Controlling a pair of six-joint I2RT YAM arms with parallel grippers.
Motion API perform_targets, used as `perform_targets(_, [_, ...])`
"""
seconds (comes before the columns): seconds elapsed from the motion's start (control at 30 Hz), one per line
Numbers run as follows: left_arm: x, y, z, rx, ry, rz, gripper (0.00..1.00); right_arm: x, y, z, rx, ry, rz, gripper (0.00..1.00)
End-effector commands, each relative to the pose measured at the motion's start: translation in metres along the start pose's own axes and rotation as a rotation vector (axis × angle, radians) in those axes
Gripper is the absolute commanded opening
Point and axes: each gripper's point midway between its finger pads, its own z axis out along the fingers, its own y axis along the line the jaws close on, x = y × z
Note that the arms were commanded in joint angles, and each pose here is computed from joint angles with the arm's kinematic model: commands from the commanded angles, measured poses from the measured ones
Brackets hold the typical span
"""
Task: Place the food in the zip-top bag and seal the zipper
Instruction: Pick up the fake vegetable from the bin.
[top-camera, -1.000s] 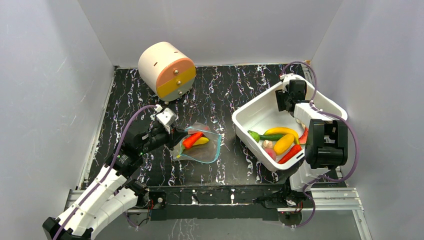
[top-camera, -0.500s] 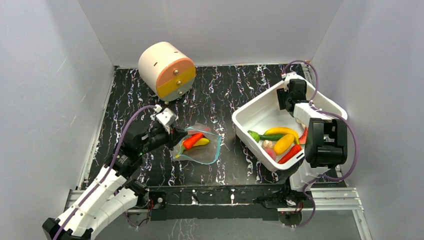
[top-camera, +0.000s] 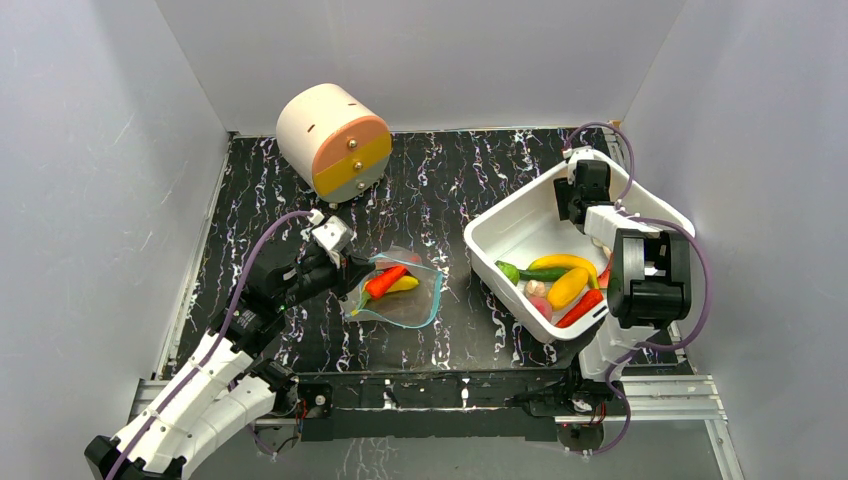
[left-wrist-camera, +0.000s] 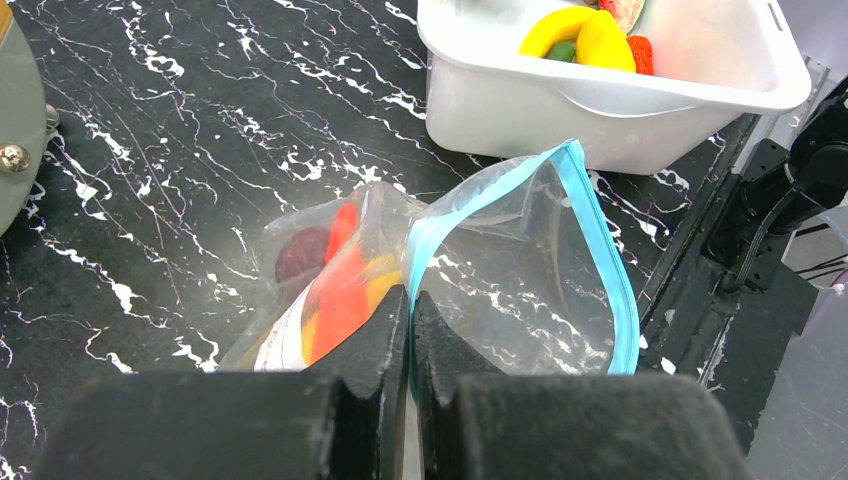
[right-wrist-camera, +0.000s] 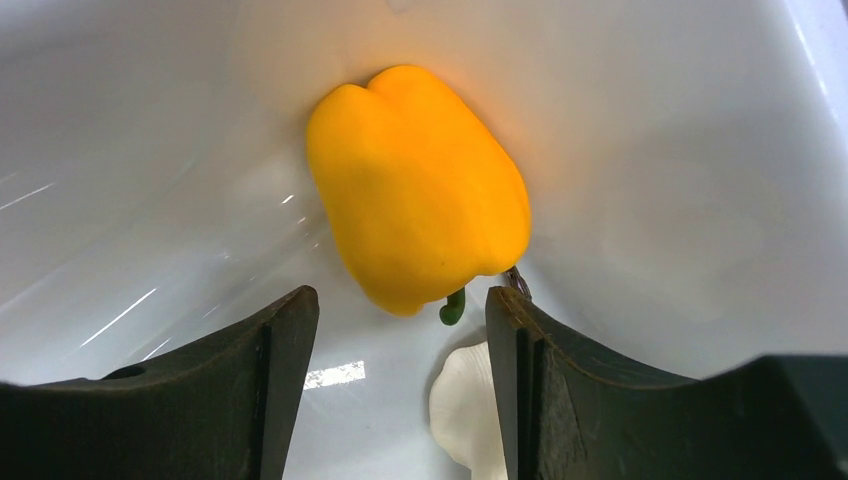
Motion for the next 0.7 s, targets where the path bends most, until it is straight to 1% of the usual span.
perform_targets(0.0, [-0.008,-0.002,-0.003,0.008,-0.032,0.022,0.0,-0.011,-0.009,0.003,0.061,-0.044,0.042,0.59])
perform_targets(0.07, [-0.008,-0.002,-0.003,0.009,-0.032,0.023,0.0,-0.009,-0.011,0.003,0.075,-0.042,0.046,0.57])
perform_targets(0.2, [-0.008,-0.002,-0.003,0.008,-0.032,0.022,0.0,-0.006,-0.013,0.004,0.096,-0.047,0.054,0.55])
perform_targets(0.47, [-0.008,-0.002,-0.002,0.013,-0.031,0.024,0.0,0.007,0.0,0.014,0.059,-0.037,0.066,0.55])
perform_targets(0.67, [-0.007,-0.002,-0.002,0.01,-0.027,0.024,0.0,0.009,0.004,0.019,0.049,-0.04,0.061,0.51])
